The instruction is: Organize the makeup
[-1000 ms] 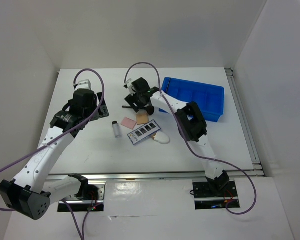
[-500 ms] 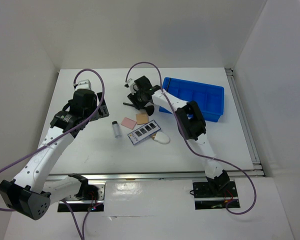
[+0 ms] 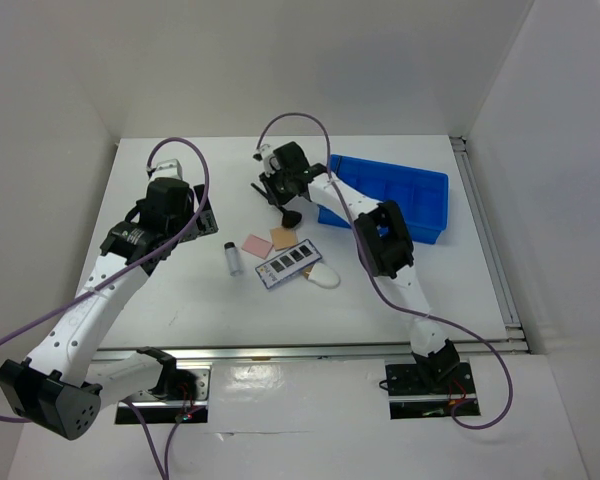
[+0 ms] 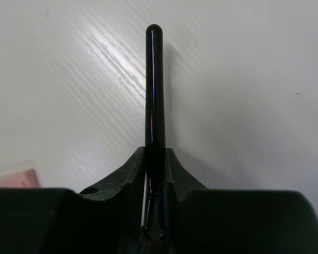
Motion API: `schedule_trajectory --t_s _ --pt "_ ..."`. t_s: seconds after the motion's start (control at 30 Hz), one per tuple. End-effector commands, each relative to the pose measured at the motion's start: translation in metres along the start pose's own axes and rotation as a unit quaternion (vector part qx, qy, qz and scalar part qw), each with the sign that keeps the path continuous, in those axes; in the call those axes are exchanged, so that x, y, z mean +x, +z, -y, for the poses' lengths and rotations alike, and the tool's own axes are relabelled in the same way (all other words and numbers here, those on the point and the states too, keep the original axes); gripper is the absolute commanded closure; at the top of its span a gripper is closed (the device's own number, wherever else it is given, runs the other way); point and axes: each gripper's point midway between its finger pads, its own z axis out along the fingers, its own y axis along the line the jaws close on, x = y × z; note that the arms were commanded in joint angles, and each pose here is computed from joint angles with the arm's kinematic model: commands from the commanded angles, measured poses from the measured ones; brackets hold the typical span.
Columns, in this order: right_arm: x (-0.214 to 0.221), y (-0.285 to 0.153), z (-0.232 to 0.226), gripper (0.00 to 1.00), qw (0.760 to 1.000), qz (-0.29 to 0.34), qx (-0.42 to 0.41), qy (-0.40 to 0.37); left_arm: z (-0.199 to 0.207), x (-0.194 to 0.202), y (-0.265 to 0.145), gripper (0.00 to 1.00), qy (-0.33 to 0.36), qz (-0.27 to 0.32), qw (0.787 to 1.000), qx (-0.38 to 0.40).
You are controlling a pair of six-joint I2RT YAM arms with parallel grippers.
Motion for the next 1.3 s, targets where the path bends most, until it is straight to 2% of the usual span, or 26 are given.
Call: schedule_trajectory --t_s 0.0,0.07,0.1,0.2,0.27,0.4,0.47,0.67,0.8,1.07,1.17,1.2,1.23,1.27 --pt "-0.117 -0.076 0.014 0.9 0.986 0.156 0.019 0.055 0.001 -0.015 -0.006 0.0 0.003 0.021 1.0 -0.001" --pt "-0.136 -0.102 0.027 0.9 0.977 0.187 0.036 0.096 0.001 -0.015 -0.006 0.0 0.003 0.021 1.0 -0.002" --pt "-0.139 -0.113 0.04 0.9 0.968 0.199 0.044 0.145 0.0 -0.017 -0.009 0.0 0.001 0.025 1.0 0.001" --pt "-0.139 -0.147 0.049 0.92 0.948 0.239 0.04 0.205 0.0 -0.016 -0.007 0.0 0.005 0.026 1.0 0.001" --pt "-0.131 -0.169 0.066 0.92 0.926 0.27 0.057 0.258 -0.001 -0.012 -0.005 0.0 0.009 0.018 1.0 -0.003" --pt "-0.102 -0.189 0.112 0.91 0.884 0.271 0.118 0.361 0.002 -0.01 -0.002 0.0 0.006 0.011 1.0 0.0" --pt "-0.088 -0.187 0.124 0.91 0.876 0.261 0.126 0.387 0.002 -0.01 -0.002 0.0 0.006 0.011 1.0 0.0" --pt "-0.061 -0.173 0.146 0.89 0.86 0.238 0.166 0.42 0.003 -0.009 -0.002 0.0 0.006 0.009 1.0 0.004" --pt "-0.04 -0.167 0.165 0.89 0.845 0.225 0.225 0.429 0.001 -0.002 0.001 0.0 0.009 0.002 1.0 0.0" --pt "-0.006 -0.15 0.175 0.87 0.849 0.181 0.268 0.418 0.007 -0.001 0.006 0.0 0.009 -0.003 1.0 0.009" --pt "0.003 -0.143 0.176 0.78 0.851 0.162 0.277 0.416 0.009 -0.003 0.006 0.0 0.008 -0.001 1.0 0.016" --pt "0.004 -0.14 0.177 0.73 0.851 0.158 0.277 0.416 0.009 -0.001 0.009 0.0 0.014 -0.006 1.0 0.013" --pt "0.005 -0.14 0.177 0.5 0.854 0.156 0.278 0.411 0.01 -0.004 0.007 0.0 0.013 -0.002 1.0 0.015" --pt "0.005 -0.14 0.178 0.41 0.856 0.155 0.279 0.407 0.01 -0.004 0.007 0.0 0.013 -0.002 1.0 0.015"
